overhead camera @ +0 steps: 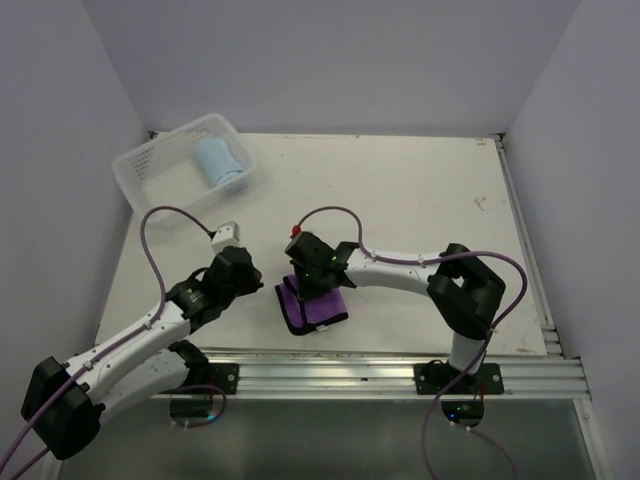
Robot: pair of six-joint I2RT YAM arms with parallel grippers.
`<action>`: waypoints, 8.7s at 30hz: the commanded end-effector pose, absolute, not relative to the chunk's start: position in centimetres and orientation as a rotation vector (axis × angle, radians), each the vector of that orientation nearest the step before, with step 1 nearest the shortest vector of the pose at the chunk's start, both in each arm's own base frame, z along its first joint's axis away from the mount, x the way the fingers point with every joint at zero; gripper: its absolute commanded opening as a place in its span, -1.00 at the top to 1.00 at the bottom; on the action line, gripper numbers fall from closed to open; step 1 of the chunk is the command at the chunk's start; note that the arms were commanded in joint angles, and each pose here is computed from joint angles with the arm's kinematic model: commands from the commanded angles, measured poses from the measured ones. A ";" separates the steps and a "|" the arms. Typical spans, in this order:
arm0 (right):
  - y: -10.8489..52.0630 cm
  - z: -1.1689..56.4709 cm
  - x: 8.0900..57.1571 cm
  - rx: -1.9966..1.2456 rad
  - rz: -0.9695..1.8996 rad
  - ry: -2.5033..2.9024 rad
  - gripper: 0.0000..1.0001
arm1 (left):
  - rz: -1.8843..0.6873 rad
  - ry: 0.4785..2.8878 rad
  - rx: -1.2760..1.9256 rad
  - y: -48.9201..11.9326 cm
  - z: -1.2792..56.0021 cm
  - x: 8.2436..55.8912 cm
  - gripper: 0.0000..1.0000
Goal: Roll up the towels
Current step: Fold the towel, then roll the towel
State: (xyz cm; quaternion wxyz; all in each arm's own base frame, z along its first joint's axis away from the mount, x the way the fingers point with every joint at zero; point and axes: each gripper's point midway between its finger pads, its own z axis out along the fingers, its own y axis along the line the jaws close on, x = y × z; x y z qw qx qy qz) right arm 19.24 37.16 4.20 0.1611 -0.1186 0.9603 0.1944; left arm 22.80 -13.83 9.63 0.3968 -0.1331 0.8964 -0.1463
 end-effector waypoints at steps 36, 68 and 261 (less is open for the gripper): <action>39.6 7.9 19.4 -0.307 0.735 2.662 1.00 | -0.508 2.327 -0.309 -18.5 4.1 24.1 1.00; 41.6 6.3 18.3 -0.308 0.800 2.686 1.00 | -0.472 2.304 -0.296 -18.3 4.7 24.8 1.00; 29.7 5.4 13.5 0.054 0.777 2.682 0.02 | -0.617 2.411 -0.087 -20.2 2.6 18.6 1.00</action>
